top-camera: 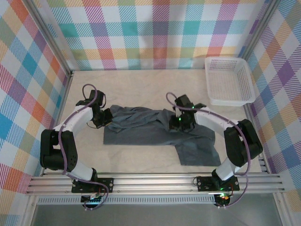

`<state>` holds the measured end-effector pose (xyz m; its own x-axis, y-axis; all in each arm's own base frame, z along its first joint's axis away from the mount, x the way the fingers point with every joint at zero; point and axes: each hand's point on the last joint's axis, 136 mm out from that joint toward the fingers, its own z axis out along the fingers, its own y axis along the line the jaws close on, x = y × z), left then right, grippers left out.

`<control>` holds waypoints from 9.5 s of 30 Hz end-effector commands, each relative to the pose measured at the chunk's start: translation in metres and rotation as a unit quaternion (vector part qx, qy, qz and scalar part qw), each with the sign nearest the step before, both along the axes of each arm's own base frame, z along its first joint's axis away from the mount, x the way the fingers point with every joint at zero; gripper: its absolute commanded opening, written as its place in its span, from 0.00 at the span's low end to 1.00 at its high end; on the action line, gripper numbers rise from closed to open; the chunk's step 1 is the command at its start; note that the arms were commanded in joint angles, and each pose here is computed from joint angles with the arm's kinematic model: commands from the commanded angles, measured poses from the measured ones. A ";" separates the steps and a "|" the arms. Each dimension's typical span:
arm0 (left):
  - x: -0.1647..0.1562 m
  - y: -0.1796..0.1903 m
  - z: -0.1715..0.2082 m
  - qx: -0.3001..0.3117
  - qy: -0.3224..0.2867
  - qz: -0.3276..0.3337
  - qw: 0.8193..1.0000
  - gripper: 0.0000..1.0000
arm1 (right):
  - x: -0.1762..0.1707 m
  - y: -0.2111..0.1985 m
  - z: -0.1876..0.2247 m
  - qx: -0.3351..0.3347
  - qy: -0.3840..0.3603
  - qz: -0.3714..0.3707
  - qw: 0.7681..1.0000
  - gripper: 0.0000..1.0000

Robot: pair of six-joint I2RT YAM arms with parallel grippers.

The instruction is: Fold the inside-out t-shirt

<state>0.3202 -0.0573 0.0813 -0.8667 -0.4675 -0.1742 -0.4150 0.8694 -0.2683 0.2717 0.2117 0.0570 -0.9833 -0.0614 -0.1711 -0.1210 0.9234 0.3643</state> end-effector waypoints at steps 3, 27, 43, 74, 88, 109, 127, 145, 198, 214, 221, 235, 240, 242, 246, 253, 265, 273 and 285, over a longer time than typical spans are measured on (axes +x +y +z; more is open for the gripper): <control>0.004 -0.008 -0.003 0.003 0.004 -0.013 1.000 0.00 | 0.007 0.000 0.037 0.008 -0.036 -0.017 0.999 0.48; 0.000 -0.009 -0.007 0.008 0.006 -0.014 1.000 0.00 | 0.021 -0.012 0.014 -0.208 0.020 -0.252 0.945 0.51; -0.003 -0.007 -0.011 0.016 0.011 -0.020 1.000 0.00 | 0.020 -0.017 -0.006 -0.229 0.036 -0.271 0.934 0.31; -0.088 0.060 0.561 0.055 -0.670 0.097 0.734 0.00 | -0.057 -0.155 0.670 0.053 -0.800 -0.234 0.550 0.00; -0.119 0.047 0.586 -0.022 -0.695 0.084 0.714 0.00 | -0.087 -0.152 0.744 0.029 -0.867 -0.182 0.463 0.00; 0.238 0.106 0.206 0.000 -0.272 0.147 0.951 0.19 | 0.341 -0.090 0.441 -0.116 -0.676 -0.128 0.716 0.19; 0.197 0.071 0.157 0.116 -0.178 0.058 0.975 0.60 | 0.237 -0.076 0.287 -0.007 -0.322 -0.092 0.942 0.66; 0.253 0.125 0.006 0.107 -0.062 0.083 0.989 0.56 | 0.161 -0.076 0.012 -0.027 -0.012 -0.198 0.980 0.44; 0.357 0.162 0.104 -0.095 -0.310 0.184 0.928 0.55 | 0.192 -0.117 0.053 -0.114 -0.034 -0.258 0.959 0.45; 0.095 0.063 0.132 -0.003 -0.241 0.156 0.958 0.60 | -0.061 -0.119 -0.005 -0.064 0.145 -0.311 0.937 0.52; 0.015 0.065 0.087 0.041 -0.131 0.125 0.983 0.60 | -0.082 -0.093 -0.033 -0.052 0.182 -0.279 0.942 0.46; -0.072 0.084 0.035 0.085 0.003 0.156 0.984 0.60 | -0.050 -0.122 -0.025 -0.129 0.095 -0.294 0.942 0.00; -0.117 0.094 0.014 0.112 0.080 0.199 0.970 0.60 | -0.054 -0.159 0.007 -0.130 0.039 -0.369 0.920 0.00; -0.128 0.097 0.005 0.114 0.088 0.214 0.966 0.60 | -0.051 -0.165 0.016 -0.112 0.017 -0.389 0.914 0.00; -0.139 0.074 -0.021 0.054 0.113 0.199 0.972 0.57 | -0.040 -0.155 0.021 -0.075 0.005 -0.383 0.921 0.00; -0.136 0.073 -0.046 0.049 0.118 0.212 0.969 0.56 | -0.039 -0.153 0.019 -0.082 0.012 -0.362 0.929 0.00; -0.095 0.070 -0.060 0.010 0.061 0.236 0.970 0.19 | -0.044 -0.153 0.021 -0.079 0.011 -0.353 0.932 0.00; -0.082 0.085 -0.038 0.052 0.051 0.223 0.972 0.41 | -0.045 -0.153 0.023 -0.078 0.011 -0.358 0.930 0.00; -0.066 0.081 -0.049 0.034 0.069 0.218 0.973 0.39 | -0.047 -0.154 0.020 -0.084 0.016 -0.358 0.930 0.00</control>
